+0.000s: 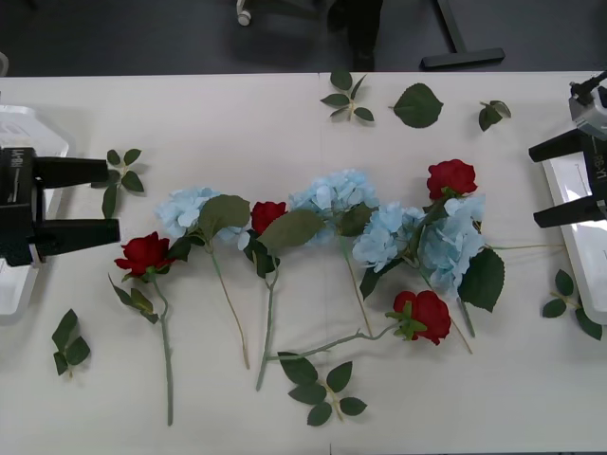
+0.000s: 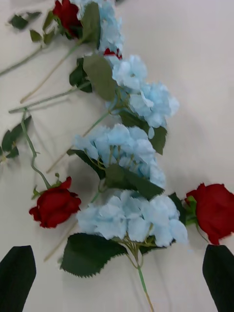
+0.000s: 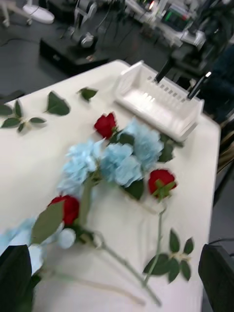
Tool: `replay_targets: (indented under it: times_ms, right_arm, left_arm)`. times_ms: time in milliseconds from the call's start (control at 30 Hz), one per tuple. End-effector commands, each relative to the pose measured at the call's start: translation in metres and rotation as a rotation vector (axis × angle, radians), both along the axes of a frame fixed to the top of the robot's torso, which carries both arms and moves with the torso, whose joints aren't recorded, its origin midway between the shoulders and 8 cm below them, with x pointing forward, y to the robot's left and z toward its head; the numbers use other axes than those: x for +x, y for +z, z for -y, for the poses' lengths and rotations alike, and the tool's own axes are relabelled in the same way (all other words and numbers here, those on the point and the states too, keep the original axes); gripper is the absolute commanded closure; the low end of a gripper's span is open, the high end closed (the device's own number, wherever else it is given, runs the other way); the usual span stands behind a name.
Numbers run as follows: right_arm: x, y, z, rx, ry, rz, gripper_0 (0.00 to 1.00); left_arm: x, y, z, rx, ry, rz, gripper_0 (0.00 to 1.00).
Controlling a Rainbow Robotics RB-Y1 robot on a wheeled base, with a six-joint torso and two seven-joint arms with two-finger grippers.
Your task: Place the red flowers into the right box and the blue flowers into the left box. If a person shows an open palm, hand one flower to the person first, then continue sorting.
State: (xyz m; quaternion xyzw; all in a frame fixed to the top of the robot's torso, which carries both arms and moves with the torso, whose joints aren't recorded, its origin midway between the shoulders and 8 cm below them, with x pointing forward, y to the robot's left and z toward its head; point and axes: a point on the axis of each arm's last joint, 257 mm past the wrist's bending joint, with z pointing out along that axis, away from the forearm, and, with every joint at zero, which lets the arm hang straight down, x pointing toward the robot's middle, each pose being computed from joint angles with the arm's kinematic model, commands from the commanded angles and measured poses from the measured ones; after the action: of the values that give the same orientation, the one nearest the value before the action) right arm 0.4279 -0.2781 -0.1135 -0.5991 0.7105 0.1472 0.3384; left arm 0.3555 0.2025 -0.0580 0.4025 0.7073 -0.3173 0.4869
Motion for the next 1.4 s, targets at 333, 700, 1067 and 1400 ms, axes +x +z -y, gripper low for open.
replay_targets:
  times_ms: [333, 700, 1067, 1400]
  right_arm:
    - [0.035, -0.036, 0.094, -0.358, -0.136, 0.108, 0.00]
    - [0.027, -0.104, 0.115, -0.353, -0.207, 0.008, 0.00]
    - [0.037, -0.139, 0.095, -0.357, -0.189, 0.049, 0.00]
    - [0.053, -0.169, 0.087, -0.398, -0.184, 0.103, 0.00]
  left_arm:
    - [-0.022, -0.078, -0.055, 0.000, 0.459, -0.671, 0.00]
    - [-0.023, -0.159, -0.083, 0.072, 0.749, -0.832, 0.00]
    - [0.009, -0.212, -0.091, 0.199, 0.871, -0.774, 0.00]
    - [0.026, -0.243, -0.087, 0.332, 0.896, -0.724, 0.00]
